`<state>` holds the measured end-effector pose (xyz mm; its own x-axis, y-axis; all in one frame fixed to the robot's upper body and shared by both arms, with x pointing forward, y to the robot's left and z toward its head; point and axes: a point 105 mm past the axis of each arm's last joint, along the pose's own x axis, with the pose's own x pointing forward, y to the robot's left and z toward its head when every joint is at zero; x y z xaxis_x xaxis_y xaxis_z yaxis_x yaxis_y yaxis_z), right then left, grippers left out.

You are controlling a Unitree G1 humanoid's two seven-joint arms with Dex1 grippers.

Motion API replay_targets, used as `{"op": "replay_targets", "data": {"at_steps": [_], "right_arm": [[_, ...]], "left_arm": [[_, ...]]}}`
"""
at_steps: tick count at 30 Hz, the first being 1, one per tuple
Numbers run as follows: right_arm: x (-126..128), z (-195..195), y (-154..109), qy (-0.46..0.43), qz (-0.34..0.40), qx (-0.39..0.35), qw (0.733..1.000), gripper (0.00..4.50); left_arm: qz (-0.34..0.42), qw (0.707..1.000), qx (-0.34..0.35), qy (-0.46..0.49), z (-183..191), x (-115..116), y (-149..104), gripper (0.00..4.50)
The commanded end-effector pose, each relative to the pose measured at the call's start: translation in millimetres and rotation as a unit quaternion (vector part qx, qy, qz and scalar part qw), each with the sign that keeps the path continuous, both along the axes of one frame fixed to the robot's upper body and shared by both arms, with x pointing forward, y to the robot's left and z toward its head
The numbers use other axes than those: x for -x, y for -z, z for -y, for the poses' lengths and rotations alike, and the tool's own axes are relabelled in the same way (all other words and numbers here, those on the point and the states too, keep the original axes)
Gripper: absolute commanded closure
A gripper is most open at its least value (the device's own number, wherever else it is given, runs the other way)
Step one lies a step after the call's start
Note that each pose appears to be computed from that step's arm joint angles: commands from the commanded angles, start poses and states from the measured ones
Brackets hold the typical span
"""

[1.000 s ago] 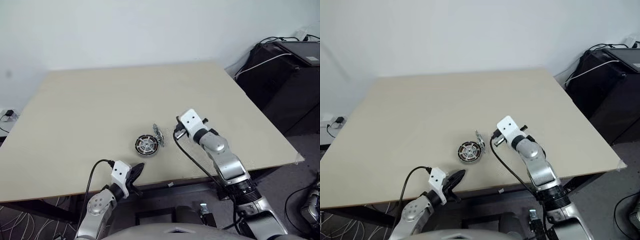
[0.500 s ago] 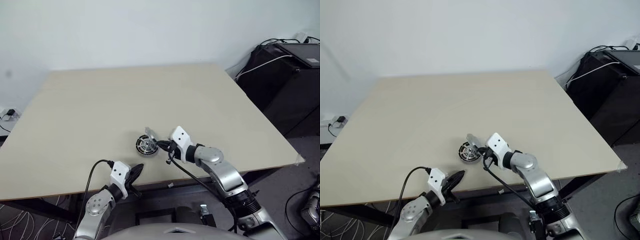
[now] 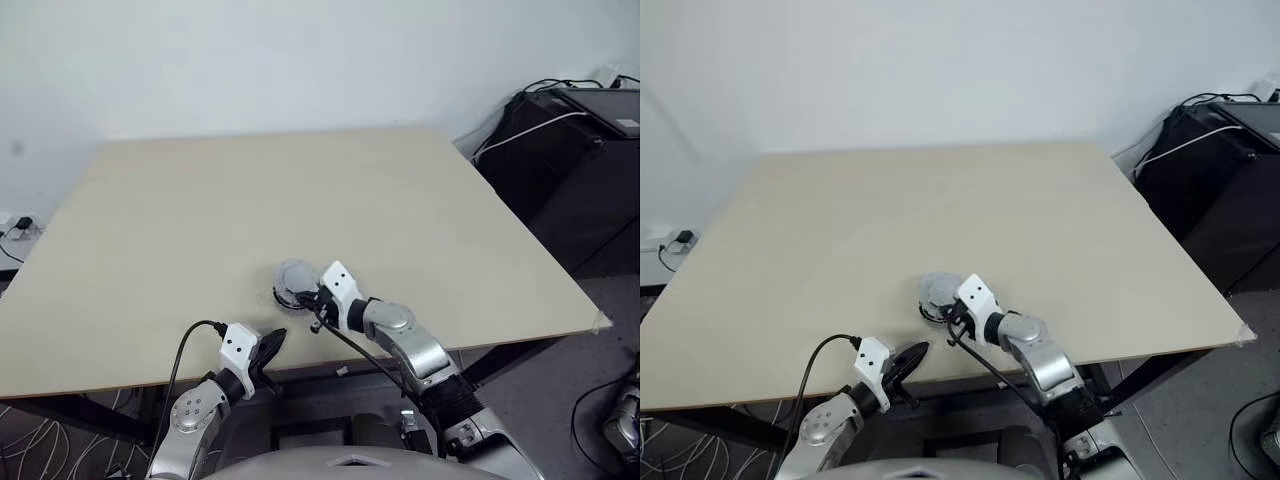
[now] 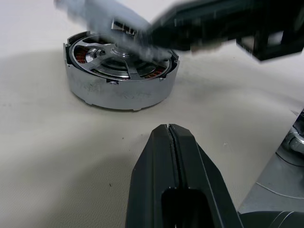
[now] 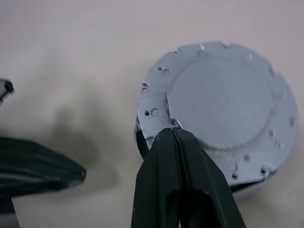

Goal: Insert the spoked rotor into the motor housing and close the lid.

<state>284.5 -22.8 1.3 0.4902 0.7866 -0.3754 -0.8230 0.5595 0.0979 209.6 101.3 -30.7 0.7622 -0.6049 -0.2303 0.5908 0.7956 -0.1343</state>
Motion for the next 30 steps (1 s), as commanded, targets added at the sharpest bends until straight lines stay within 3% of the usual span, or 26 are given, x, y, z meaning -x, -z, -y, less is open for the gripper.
{"op": "replay_targets", "data": {"at_steps": [1, 5, 11, 14, 17, 25, 26, 30], "right_arm": [[1.9, -7.3, -4.1, -0.014, 0.01, -0.006, 1.0, 4.47], [8.1, -8.2, -12.1, -0.035, 0.025, -0.01, 0.999, 4.47], [31.6, -3.2, -63.5, -0.112, 0.065, -0.086, 0.988, 4.47], [29.8, 6.9, -76.4, -0.116, 0.09, -0.09, 0.985, 3.91], [19.1, 13.2, -75.9, -0.096, 0.104, -0.08, 0.987, 2.92], [-10.6, 11.2, -40.9, -0.059, 0.105, -0.034, 0.992, 0.25], [-13.5, 9.3, -37.0, -0.056, 0.103, -0.032, 0.993, 0.04], [-26.0, 5.0, -27.1, -0.039, 0.099, -0.03, 0.994, 0.04]], "left_arm": [[0.03, 1.0, 0.01, 0.0, 2.0, -7.4, -15.8, 4.5], [0.029, 1.0, 0.01, -0.001, 1.7, -7.4, -15.3, 4.5], [0.026, 1.0, 0.011, 0.0, 1.3, -5.5, -13.6, 4.5], [0.025, 1.0, 0.012, 0.003, 2.1, -5.2, -12.7, 4.5], [0.025, 1.0, 0.012, 0.005, 2.9, -5.7, -12.2, 4.5], [0.034, 0.999, 0.015, 0.007, 3.2, -6.9, -13.7, 4.5], [0.035, 0.999, 0.014, 0.007, 3.0, -6.8, -13.9, 4.5], [0.039, 0.999, 0.013, 0.004, 1.4, -6.8, -14.5, 4.5]]}}
